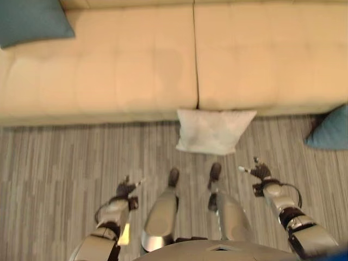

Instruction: Pick up all the scattered cushions and arrange them neatly on the sofa.

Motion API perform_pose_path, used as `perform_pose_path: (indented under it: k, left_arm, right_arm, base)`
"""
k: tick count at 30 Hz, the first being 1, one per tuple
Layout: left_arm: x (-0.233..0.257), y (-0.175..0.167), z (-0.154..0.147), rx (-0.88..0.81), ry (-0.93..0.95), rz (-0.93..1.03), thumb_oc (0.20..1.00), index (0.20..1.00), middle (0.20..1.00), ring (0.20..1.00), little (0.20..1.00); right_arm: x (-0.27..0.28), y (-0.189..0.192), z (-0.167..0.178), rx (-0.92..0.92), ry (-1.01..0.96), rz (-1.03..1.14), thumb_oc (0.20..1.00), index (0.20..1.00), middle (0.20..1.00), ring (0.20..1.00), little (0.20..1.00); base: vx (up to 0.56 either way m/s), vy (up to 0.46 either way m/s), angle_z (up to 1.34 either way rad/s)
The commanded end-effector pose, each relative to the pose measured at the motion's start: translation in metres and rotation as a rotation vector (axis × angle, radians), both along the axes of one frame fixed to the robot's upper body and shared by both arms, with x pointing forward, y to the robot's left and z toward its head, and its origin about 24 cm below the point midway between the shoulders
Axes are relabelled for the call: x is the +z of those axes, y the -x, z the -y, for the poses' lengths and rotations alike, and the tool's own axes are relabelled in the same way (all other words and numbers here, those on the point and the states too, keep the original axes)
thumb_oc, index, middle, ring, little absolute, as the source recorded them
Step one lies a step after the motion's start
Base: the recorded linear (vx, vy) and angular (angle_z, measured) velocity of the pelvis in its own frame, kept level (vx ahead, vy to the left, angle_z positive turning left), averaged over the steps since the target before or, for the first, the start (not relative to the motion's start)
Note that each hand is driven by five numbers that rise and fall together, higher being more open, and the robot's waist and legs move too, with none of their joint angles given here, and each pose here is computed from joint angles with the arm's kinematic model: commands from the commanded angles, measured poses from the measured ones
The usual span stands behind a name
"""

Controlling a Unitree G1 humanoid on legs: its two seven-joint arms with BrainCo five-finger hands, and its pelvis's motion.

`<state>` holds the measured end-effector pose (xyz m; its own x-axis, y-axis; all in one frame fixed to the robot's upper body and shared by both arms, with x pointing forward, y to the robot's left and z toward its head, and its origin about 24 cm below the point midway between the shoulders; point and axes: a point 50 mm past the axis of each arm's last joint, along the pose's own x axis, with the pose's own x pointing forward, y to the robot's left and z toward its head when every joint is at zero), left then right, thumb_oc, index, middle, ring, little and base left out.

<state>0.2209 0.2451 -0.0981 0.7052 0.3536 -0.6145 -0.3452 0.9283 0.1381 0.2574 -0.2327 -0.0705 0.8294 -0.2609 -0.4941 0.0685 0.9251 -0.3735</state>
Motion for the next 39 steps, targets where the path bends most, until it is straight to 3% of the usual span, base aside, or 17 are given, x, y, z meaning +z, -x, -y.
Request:
perform_pose_path:
  k: [1,4,7,9,17,18,29,39]
  left_arm:
    - [0.013,-0.012,-0.001,0.093,-0.033,0.098,1.000,1.000,1.000,1.000,1.000]
    - [0.033,-0.039,0.006,0.087,-0.043,0.200,1.000,1.000,1.000,1.000,1.000]
    - [0.108,-0.106,0.015,0.074,-0.129,0.471,1.000,1.000,1.000,1.000,1.000]
    - [0.119,-0.116,0.014,0.065,-0.128,0.490,1.000,1.000,1.000,1.000,1.000]
    - [0.245,-0.179,0.035,0.029,-0.101,0.821,1.000,1.000,1.000,1.000,1.000]
    - [0.278,-0.188,0.039,0.010,-0.112,0.887,1.000,1.000,1.000,1.000,1.000]
    - [0.340,-0.189,0.043,0.028,-0.131,1.069,1.000,1.000,1.000,1.000,1.000]
    - [0.365,-0.186,0.066,-0.010,-0.145,1.171,1.000,1.000,1.000,1.000,1.000]
  right_arm:
    - [0.022,-0.012,0.013,-0.073,0.065,0.139,1.000,1.000,1.000,1.000,1.000]
    - [0.037,-0.027,0.015,-0.101,0.070,0.199,1.000,1.000,1.000,1.000,1.000]
    - [0.096,-0.074,0.019,-0.137,0.169,0.397,1.000,1.000,1.000,1.000,1.000]
    - [0.117,-0.087,0.020,-0.132,0.192,0.455,1.000,1.000,1.000,1.000,1.000]
    - [0.240,-0.139,0.015,-0.146,0.254,0.758,1.000,1.000,1.000,1.000,1.000]
    - [0.271,-0.146,0.013,-0.144,0.275,0.822,1.000,1.000,1.000,1.000,1.000]
    - [0.350,-0.134,0.015,-0.224,0.372,1.134,1.000,1.000,1.000,1.000,1.000]
    - [0.346,-0.128,0.019,-0.194,0.368,1.155,1.000,1.000,1.000,1.000,1.000]
  base:
    - [-0.13,0.012,0.00]
    - [-0.09,0.010,-0.01]
    - [-0.07,0.024,-0.02]
    - [-0.06,0.044,-0.11]
    - [-0.01,0.031,-0.04]
    - [0.00,0.000,0.00]
    - [0.04,-0.024,-0.04]
    - [0.01,-0.065,-0.08]
